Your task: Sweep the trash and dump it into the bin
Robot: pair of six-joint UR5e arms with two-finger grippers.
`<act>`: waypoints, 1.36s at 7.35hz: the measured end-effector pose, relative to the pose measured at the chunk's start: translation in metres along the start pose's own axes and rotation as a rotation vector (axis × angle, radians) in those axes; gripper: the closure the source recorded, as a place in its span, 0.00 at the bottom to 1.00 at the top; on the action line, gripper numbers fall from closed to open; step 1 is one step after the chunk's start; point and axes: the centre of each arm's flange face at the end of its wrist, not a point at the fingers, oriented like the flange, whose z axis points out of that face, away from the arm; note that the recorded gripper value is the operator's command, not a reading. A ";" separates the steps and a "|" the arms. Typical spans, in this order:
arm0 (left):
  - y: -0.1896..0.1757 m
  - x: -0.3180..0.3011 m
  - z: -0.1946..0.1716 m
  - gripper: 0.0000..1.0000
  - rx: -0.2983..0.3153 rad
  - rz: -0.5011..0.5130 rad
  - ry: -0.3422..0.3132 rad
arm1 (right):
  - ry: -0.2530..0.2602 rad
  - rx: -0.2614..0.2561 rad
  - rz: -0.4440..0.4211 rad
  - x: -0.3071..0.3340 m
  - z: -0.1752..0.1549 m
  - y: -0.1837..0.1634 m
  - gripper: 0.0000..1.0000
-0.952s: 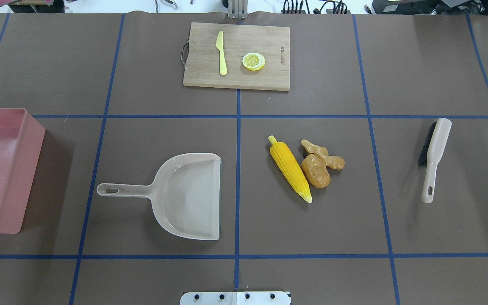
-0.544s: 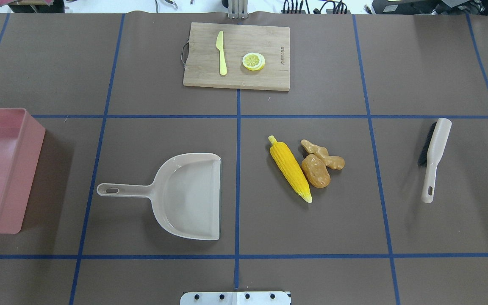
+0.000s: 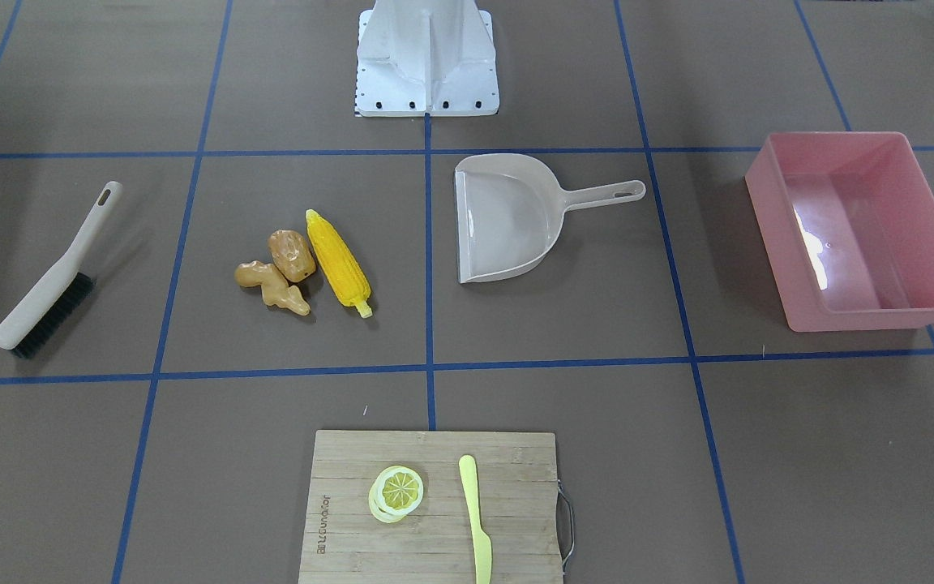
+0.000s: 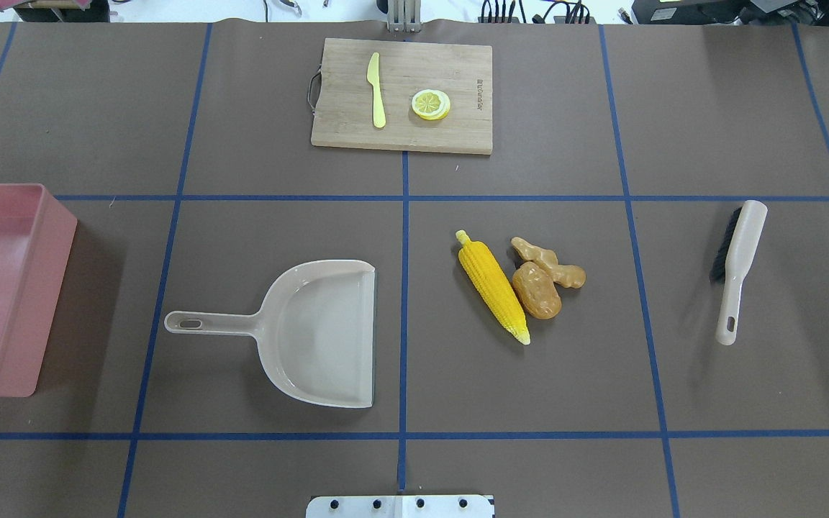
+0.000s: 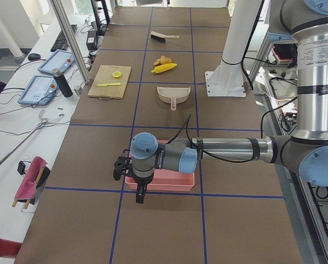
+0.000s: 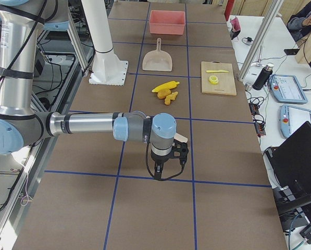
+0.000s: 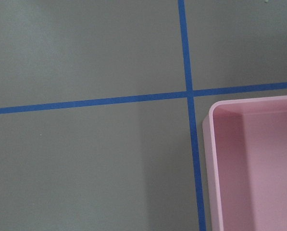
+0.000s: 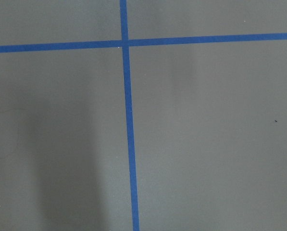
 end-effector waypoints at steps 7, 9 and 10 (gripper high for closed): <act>0.003 -0.002 0.003 0.01 -0.012 -0.012 0.002 | -0.075 0.000 0.227 -0.088 -0.020 -0.005 0.00; 0.006 -0.001 0.001 0.01 -0.012 -0.024 0.056 | -0.077 -0.040 0.314 -0.155 -0.014 0.004 0.00; 0.005 0.000 -0.011 0.01 0.008 -0.033 0.097 | -0.073 -0.066 0.353 -0.194 -0.007 0.007 0.00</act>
